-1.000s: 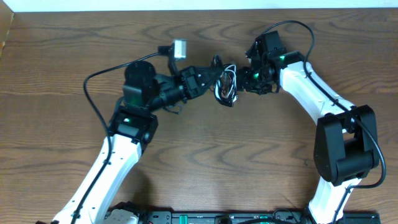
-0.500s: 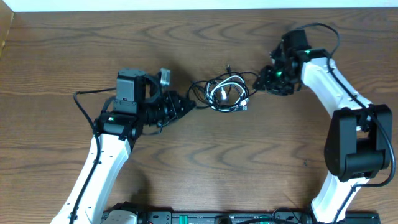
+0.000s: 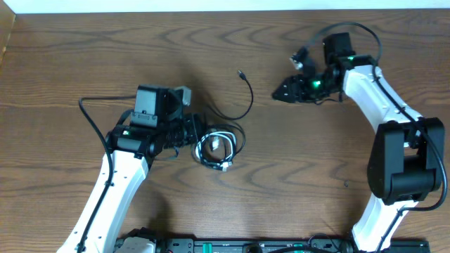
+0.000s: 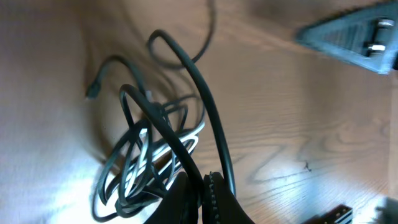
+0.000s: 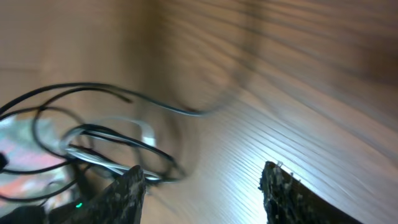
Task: Untangle cables
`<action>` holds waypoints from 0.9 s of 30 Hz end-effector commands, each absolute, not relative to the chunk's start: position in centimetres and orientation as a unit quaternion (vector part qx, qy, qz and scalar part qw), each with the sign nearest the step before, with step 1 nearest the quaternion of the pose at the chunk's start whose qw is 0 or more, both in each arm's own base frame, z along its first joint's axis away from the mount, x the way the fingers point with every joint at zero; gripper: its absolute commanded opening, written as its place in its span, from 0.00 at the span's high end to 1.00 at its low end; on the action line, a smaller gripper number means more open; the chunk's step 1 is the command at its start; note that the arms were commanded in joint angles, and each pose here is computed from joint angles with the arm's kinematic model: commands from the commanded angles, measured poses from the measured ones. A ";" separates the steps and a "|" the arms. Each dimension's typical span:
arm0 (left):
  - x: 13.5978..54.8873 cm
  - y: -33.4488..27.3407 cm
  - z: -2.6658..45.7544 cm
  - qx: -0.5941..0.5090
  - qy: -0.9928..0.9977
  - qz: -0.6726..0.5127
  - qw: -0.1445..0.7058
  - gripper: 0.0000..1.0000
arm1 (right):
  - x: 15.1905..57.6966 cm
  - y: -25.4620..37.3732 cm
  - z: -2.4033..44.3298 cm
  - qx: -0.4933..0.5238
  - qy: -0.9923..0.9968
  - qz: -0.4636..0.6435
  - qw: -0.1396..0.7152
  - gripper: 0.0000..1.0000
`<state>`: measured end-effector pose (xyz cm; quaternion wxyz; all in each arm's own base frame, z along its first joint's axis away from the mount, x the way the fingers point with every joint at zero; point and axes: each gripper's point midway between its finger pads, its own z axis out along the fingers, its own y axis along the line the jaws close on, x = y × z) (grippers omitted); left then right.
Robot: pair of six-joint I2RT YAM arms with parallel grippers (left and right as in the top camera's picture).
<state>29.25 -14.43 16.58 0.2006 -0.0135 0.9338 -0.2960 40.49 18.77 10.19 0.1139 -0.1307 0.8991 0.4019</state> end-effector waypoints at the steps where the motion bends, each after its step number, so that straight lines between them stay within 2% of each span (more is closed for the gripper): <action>1: 30.2 -15.7 20.5 0.052 0.917 -0.298 0.259 0.93 | 39.2 22.9 15.0 -0.187 0.838 0.496 0.133 0.42; 9: 30.0 -16.8 21.1 0.073 0.913 -0.303 0.263 0.92 | 40.4 26.8 19.8 -0.199 0.796 0.542 0.181 0.41; 13: 29.9 -16.7 21.0 0.074 0.915 -0.300 0.261 0.93 | 40.8 27.5 21.2 -0.176 0.792 0.556 0.180 0.34; 19: 30.2 -16.8 21.2 0.076 0.912 -0.301 0.268 0.93 | 39.5 30.5 20.5 -0.182 0.804 0.541 0.167 0.29; 27: 30.2 -16.8 21.2 0.076 0.912 -0.301 0.268 0.92 | 37.3 33.2 19.3 -0.188 0.820 0.521 0.141 0.29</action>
